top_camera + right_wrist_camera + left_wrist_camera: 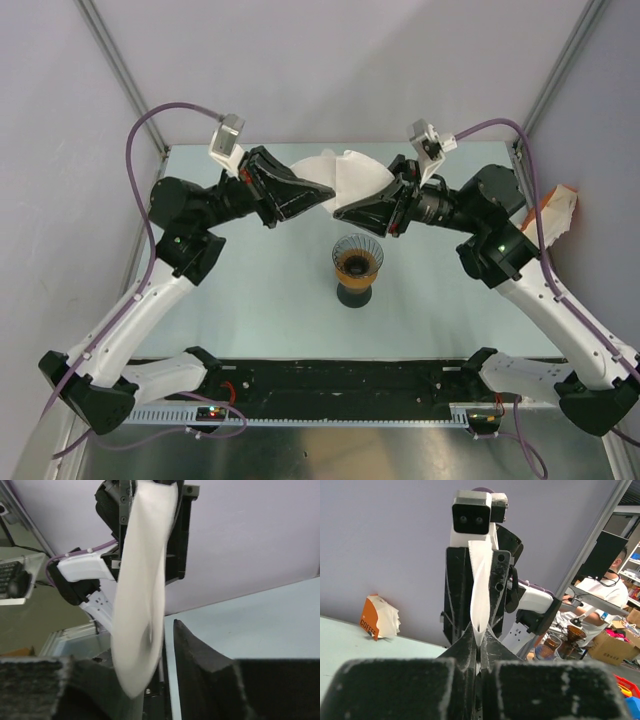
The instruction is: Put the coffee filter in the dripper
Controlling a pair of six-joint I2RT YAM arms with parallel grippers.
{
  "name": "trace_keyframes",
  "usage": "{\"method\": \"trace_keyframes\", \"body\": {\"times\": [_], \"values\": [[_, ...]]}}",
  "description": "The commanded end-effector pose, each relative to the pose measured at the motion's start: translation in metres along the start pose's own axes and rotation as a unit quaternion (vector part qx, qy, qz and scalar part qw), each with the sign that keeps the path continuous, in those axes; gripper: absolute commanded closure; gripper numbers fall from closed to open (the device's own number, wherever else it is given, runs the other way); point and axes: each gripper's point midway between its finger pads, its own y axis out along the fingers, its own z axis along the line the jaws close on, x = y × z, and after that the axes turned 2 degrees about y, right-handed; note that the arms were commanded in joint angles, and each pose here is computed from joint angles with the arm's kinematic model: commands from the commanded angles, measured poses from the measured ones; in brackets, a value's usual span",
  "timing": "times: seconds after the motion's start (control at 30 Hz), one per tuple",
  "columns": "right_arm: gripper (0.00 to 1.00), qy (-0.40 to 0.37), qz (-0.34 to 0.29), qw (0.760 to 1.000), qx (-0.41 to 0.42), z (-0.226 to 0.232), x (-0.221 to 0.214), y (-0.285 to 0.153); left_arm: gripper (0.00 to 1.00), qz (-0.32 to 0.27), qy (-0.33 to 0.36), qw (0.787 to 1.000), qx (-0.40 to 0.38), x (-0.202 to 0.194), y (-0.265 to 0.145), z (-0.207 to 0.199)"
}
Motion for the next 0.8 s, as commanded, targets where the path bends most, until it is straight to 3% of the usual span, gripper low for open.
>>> {"method": "trace_keyframes", "body": {"times": [0.0, 0.1, 0.23, 0.33, 0.37, 0.47, 0.53, 0.57, 0.67, 0.77], "values": [[0.64, -0.023, -0.023, 0.999, -0.015, 0.005, 0.024, -0.014, 1.0, -0.002, 0.016, 1.0, -0.014, 0.0, -0.004, -0.009], [0.65, -0.03, -0.033, 0.999, -0.023, 0.003, 0.035, -0.019, 1.0, -0.001, 0.012, 1.0, -0.01, -0.002, -0.004, -0.006], [0.95, -0.041, -0.036, 0.998, -0.017, 0.005, 0.04, -0.022, 1.0, 0.002, 0.006, 1.0, -0.009, -0.003, -0.002, -0.003], [0.99, -0.042, -0.037, 0.998, -0.019, 0.005, 0.042, -0.025, 1.0, 0.002, 0.005, 1.0, -0.009, -0.003, -0.001, -0.002], [0.98, -0.043, -0.039, 0.998, -0.021, 0.005, 0.044, -0.026, 1.0, 0.002, 0.005, 1.0, -0.007, -0.002, -0.002, -0.001], [0.62, -0.048, -0.045, 0.998, -0.024, 0.008, 0.049, -0.03, 1.0, 0.001, 0.004, 1.0, -0.003, -0.002, -0.003, 0.001], [0.55, -0.052, -0.047, 0.997, -0.023, 0.01, 0.052, -0.03, 1.0, 0.001, 0.003, 1.0, -0.002, -0.003, -0.004, 0.002], [0.58, -0.053, -0.047, 0.997, -0.022, 0.01, 0.052, -0.03, 1.0, 0.002, 0.002, 1.0, -0.002, -0.003, -0.003, 0.003], [0.9, -0.056, -0.048, 0.997, -0.02, 0.011, 0.055, -0.031, 1.0, 0.003, 0.001, 1.0, -0.002, -0.004, -0.003, 0.003], [0.99, -0.059, -0.049, 0.997, -0.023, 0.01, 0.056, -0.033, 1.0, 0.004, 0.002, 1.0, -0.002, -0.005, -0.004, 0.003]]}}
